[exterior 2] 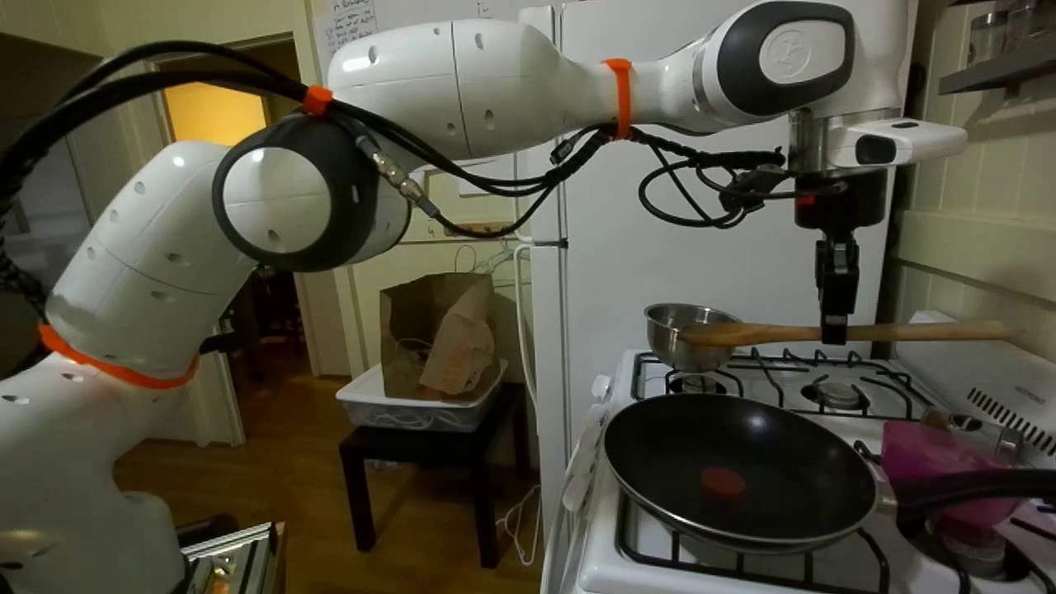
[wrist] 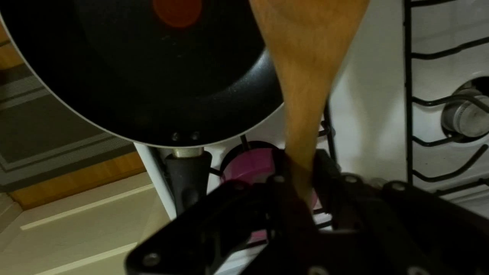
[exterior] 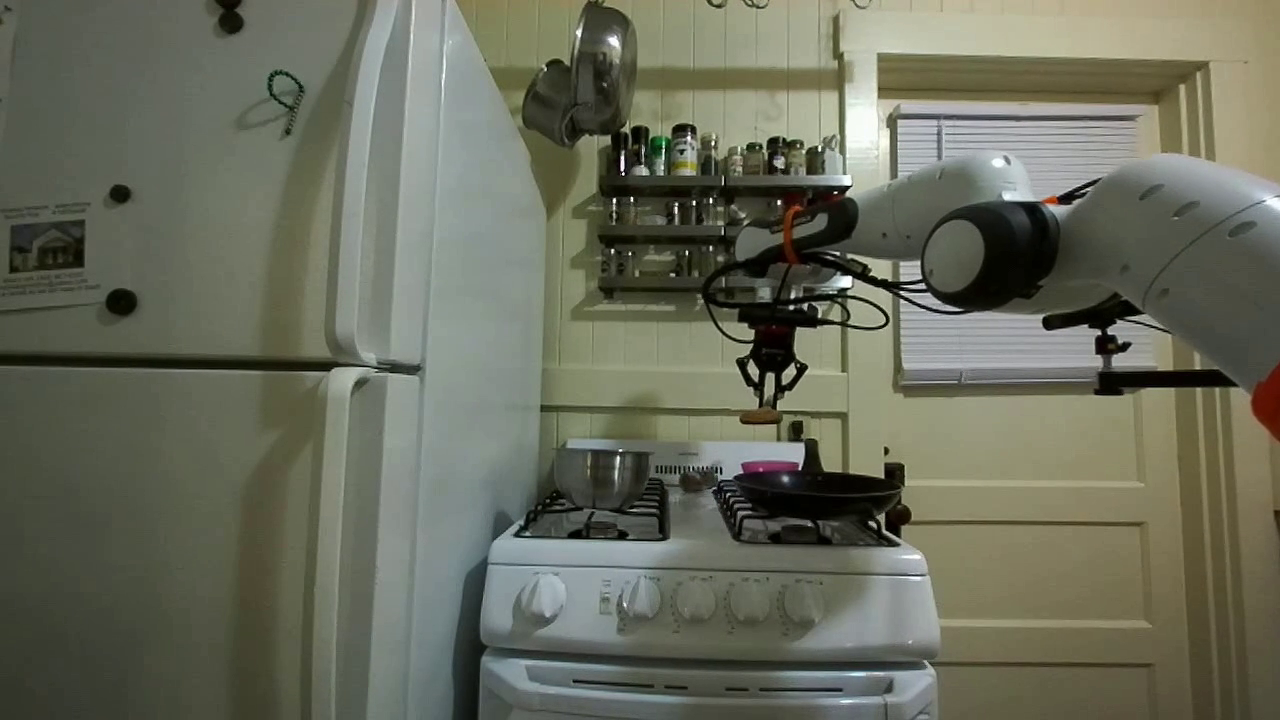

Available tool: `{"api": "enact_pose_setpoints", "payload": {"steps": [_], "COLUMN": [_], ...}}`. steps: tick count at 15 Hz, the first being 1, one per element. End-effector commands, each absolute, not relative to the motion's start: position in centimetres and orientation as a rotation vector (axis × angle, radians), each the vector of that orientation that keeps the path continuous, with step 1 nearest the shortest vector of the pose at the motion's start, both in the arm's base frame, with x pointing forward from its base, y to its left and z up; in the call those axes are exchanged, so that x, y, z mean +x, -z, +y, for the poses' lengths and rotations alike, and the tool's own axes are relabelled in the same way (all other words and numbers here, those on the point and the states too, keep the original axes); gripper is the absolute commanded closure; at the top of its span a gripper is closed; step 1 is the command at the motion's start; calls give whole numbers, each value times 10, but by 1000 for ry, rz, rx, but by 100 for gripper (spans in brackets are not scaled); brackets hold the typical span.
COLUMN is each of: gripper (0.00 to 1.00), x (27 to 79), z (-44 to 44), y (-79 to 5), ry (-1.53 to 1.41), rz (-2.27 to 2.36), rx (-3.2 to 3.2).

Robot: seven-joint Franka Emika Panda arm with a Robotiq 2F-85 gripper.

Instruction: Use the wooden spoon to stir the black pan.

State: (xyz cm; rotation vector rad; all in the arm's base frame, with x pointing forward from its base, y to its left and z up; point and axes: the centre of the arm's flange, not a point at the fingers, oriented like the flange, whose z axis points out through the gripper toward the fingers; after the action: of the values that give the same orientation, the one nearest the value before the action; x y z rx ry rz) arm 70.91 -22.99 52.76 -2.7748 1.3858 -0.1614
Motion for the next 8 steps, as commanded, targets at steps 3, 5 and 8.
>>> {"api": "enact_pose_setpoints", "payload": {"steps": [3,5,8], "gripper": [95,95,95], "x": [647,639,628], "z": [-228,-232,-239], "y": [-519,-511,-494], "ry": [127,137,163], "rz": [1589,1674,1818], "rx": [-2726,-2667,-2581]}}
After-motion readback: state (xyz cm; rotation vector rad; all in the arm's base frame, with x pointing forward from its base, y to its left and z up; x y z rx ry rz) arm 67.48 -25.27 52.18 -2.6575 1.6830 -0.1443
